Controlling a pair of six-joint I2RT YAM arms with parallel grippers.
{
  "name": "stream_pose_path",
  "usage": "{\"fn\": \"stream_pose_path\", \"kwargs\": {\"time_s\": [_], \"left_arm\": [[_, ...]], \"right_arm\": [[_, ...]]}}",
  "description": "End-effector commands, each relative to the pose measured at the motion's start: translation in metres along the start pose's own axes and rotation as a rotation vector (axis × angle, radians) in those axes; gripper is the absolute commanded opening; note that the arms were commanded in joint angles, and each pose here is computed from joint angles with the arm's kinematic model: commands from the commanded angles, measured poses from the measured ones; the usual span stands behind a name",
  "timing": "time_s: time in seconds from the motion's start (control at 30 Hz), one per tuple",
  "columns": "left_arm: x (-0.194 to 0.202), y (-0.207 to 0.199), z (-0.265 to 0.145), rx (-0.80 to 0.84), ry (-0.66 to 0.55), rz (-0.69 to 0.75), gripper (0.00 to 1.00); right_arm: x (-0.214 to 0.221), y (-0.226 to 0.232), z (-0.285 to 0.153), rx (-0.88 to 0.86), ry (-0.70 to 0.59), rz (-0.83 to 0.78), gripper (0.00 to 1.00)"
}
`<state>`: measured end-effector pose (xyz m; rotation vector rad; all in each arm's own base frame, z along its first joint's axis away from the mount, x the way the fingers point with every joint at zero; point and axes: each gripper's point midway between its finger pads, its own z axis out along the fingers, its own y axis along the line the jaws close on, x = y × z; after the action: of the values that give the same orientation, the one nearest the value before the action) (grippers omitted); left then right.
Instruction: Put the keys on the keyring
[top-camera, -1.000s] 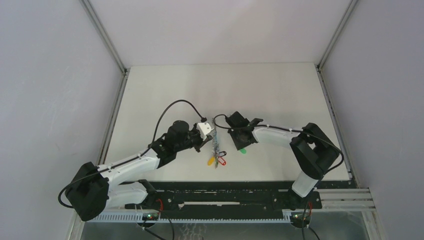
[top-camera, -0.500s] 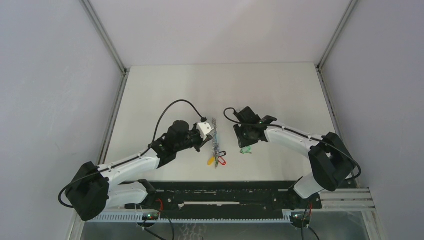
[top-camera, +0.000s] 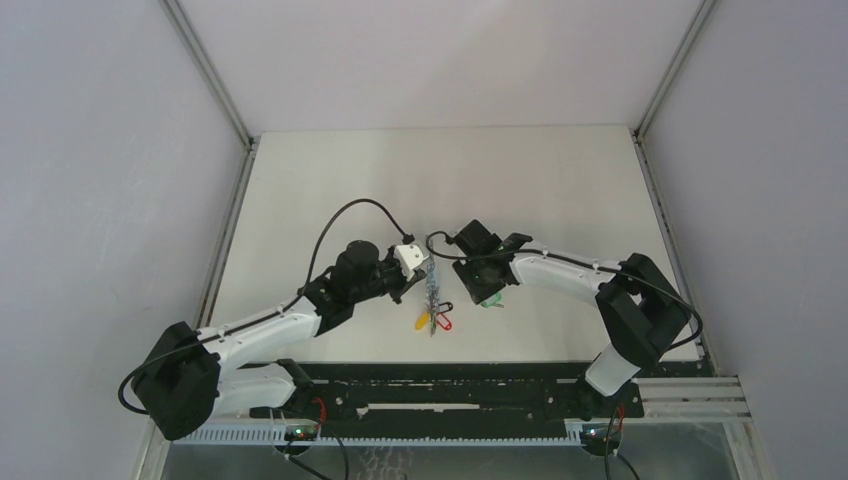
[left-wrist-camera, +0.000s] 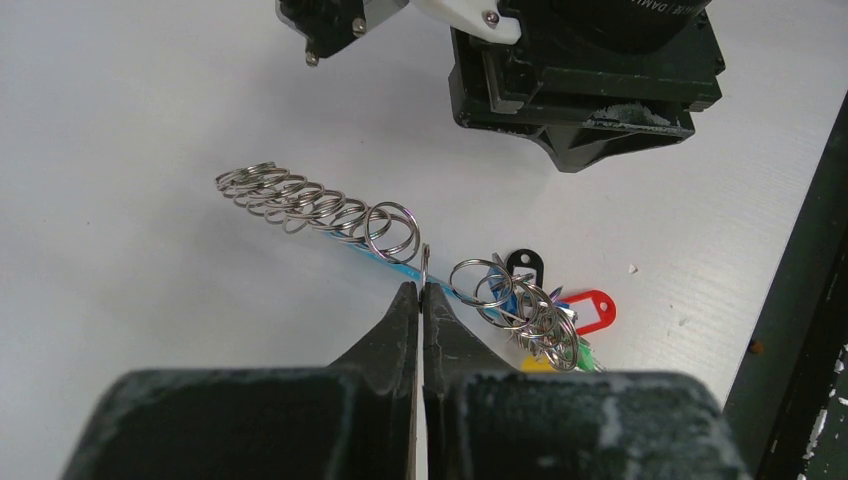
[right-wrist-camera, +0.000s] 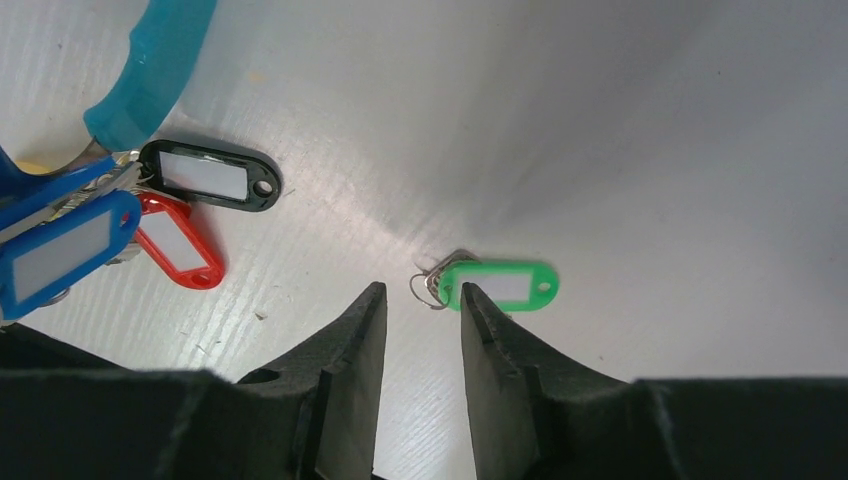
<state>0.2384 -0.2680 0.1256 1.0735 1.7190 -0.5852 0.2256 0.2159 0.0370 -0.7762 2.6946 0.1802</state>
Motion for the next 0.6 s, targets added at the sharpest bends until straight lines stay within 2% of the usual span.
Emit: {"fn": "stream_pose_path", "kwargs": {"time_s": [0.0, 0.33, 0.57], "left_arm": [[-0.018, 0.003, 0.002, -0.002, -0.031, 0.002, 0.00], [-0.019, 0.003, 0.002, 0.004, -0.032, 0.003, 0.00], [-0.019, 0.002, 0.003, 0.010, -0.030, 0.003, 0.00]], "right_arm": [[-0.013, 0.002, -0.001, -0.027, -0.021, -0.115, 0.34], [-0.002, 0.009, 0.006, -0.048, 0.030, -0.211, 0.35], [0.001, 0.003, 0.011, -0.007, 0.052, -0.213, 0.32]]}}
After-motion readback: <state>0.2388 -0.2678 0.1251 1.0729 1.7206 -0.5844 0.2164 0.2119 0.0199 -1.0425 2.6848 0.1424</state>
